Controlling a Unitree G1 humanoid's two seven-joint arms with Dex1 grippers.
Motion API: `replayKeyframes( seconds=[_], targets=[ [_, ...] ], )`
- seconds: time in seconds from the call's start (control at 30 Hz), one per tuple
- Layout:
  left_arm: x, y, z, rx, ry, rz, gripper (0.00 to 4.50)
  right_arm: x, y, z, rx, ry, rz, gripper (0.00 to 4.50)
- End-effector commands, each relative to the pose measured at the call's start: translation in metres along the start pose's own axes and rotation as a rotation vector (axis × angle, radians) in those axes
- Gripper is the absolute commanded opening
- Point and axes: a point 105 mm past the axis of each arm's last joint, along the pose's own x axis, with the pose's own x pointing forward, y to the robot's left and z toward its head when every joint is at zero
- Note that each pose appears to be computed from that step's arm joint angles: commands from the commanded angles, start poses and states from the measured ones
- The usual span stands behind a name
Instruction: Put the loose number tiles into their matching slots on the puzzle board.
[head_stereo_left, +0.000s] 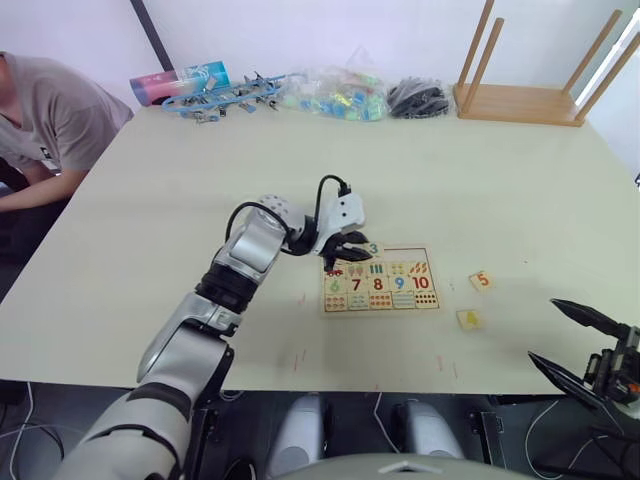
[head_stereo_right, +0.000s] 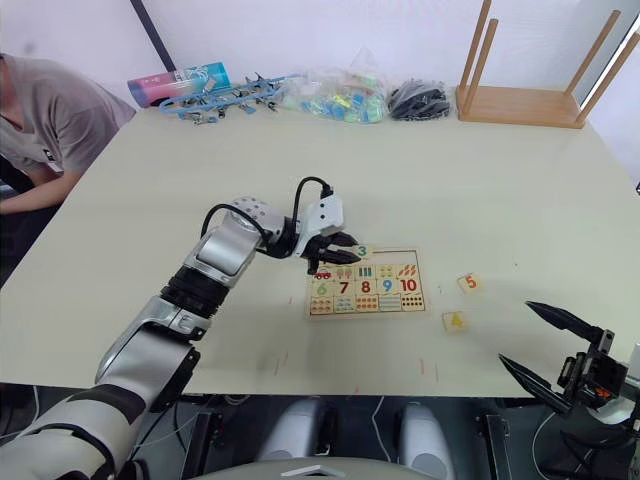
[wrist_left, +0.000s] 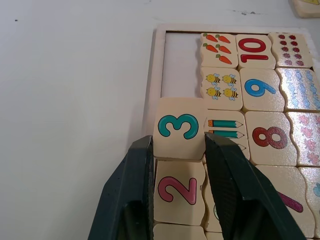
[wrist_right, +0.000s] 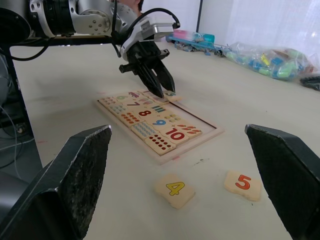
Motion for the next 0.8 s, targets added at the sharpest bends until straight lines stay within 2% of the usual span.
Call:
replayKeyframes(
  seconds=[0.03,0.8],
  targets=[
    [-0.001,0.002,0.017,0.043,-0.025,0.008,1.02,-0.002,0.000,0.005,-0.023,-0.007,-0.006,4.50],
    [0.010,-0.002,0.008,0.053,-0.001,0.012,1.02,-0.004,0.002,0.003,-0.016,0.008,-0.004,4.50]
  ],
)
